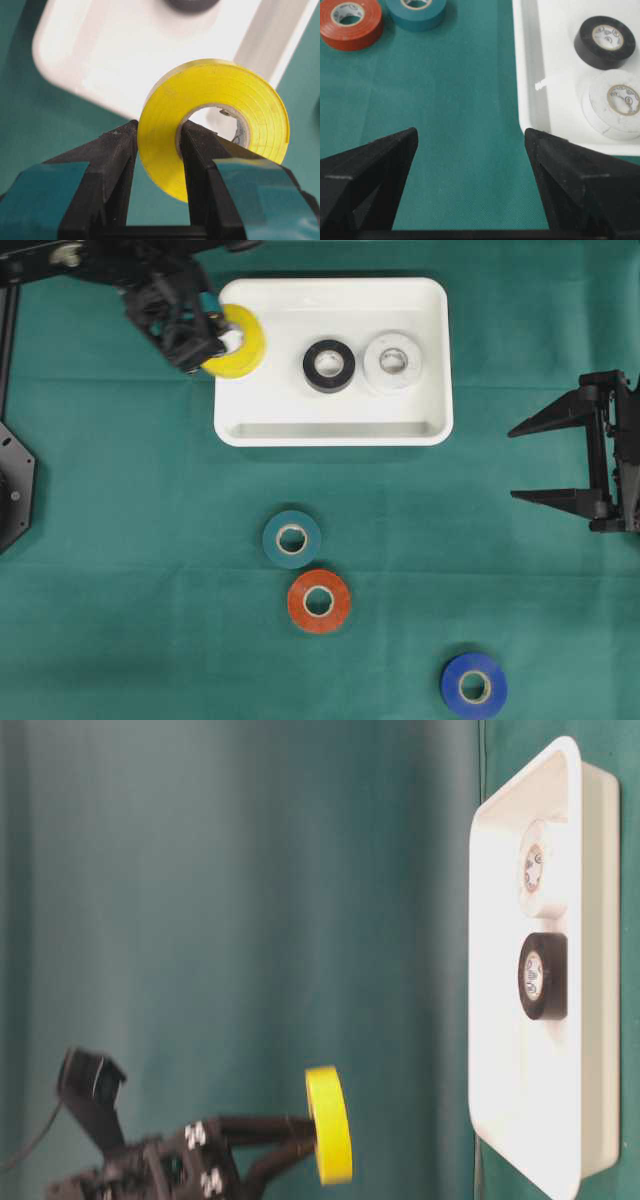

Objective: Pick up the tape from a random location and place it into the white case.
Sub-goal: 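Lift the yellow tape with the left gripper and carry it up to the tray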

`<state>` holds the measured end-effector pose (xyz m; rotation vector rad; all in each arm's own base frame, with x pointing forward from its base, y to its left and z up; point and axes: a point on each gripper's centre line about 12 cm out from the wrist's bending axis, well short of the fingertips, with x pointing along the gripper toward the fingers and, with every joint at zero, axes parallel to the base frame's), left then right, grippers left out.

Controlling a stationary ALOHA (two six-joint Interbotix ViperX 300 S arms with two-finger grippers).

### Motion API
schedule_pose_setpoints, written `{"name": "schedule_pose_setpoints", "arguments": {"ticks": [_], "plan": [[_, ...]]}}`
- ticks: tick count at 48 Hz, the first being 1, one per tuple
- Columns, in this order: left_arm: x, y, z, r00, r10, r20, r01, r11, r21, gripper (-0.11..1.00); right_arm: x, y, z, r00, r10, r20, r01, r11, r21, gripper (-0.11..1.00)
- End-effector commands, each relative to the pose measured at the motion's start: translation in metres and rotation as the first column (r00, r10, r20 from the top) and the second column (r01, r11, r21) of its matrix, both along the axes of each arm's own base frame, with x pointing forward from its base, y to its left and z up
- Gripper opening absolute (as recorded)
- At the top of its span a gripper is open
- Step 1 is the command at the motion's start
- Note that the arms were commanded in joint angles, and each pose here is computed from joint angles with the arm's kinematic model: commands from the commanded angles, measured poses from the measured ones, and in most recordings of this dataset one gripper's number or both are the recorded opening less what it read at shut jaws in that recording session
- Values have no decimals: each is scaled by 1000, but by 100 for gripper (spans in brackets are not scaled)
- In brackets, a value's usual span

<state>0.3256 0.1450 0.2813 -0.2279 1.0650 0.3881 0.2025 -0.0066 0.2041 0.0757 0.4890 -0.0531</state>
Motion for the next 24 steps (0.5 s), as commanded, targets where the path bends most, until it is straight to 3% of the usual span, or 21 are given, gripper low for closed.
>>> {"name": "schedule_pose_setpoints", "arguments": {"ticks": [1, 11, 24], "plan": [[14, 4, 19, 999, -10, 53, 8, 1000, 28, 21, 5, 0, 9, 1000, 3, 24, -2, 1000, -2, 86], [27, 10, 25, 998, -24, 64, 21, 999, 41, 21, 5, 0, 10, 1000, 3, 28, -2, 1000, -2, 86], [22, 8, 21, 998, -24, 49, 23, 999, 36, 21, 5, 0, 10, 1000, 3, 26, -3, 1000, -3, 86]]}}
